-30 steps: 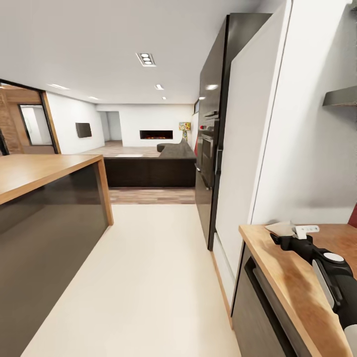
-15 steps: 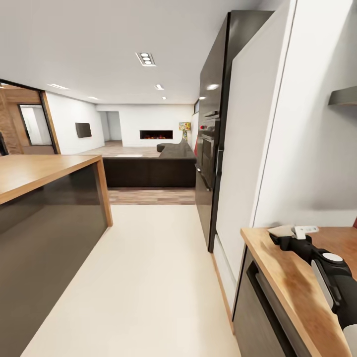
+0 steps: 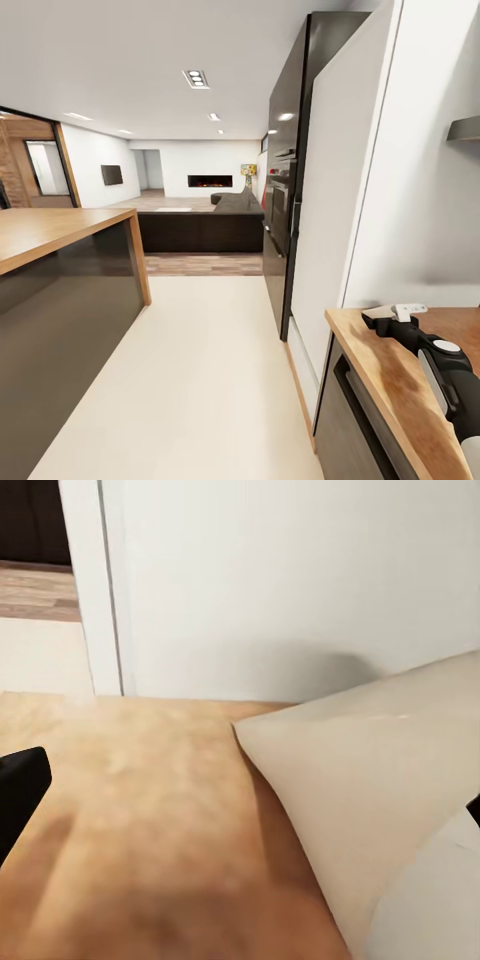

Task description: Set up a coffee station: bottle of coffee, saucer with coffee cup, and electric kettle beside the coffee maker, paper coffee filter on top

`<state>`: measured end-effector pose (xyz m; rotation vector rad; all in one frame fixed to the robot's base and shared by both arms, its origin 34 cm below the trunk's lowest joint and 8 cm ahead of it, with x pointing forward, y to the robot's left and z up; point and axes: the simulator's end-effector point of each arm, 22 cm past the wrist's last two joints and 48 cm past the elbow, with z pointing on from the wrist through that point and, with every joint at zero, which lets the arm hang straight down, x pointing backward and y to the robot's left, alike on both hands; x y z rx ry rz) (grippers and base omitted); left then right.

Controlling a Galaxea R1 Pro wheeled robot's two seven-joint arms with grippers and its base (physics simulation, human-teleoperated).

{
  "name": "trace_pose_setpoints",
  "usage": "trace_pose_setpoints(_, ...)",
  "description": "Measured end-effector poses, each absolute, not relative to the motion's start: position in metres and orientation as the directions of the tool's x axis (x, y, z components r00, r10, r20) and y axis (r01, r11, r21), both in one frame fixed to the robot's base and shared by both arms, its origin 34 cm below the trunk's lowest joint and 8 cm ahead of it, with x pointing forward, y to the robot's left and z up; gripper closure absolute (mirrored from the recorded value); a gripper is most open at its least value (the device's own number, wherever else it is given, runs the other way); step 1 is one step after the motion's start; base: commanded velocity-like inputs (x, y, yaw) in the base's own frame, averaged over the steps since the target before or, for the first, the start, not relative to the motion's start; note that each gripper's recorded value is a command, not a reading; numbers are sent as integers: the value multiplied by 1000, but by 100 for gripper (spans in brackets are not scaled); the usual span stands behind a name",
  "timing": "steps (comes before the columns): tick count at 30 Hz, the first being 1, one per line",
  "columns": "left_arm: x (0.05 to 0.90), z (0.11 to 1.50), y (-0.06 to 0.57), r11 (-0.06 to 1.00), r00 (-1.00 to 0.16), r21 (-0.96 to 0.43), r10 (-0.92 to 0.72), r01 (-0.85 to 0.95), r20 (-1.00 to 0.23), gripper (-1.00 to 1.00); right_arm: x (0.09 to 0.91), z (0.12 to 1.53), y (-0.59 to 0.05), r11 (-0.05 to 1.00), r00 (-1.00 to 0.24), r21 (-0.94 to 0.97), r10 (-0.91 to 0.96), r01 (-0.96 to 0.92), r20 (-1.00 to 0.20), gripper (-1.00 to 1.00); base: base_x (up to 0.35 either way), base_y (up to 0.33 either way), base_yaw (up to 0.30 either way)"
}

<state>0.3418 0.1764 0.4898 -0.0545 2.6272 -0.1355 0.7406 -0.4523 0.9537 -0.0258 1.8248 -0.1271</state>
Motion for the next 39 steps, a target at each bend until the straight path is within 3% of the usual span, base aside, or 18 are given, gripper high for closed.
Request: trace_pose_setpoints(39,342,490,176,994,-871,-106,-62,-11,-487,-100,741,953,-446,995,-258,-93,-82,28,-963,-100,0,23,0)
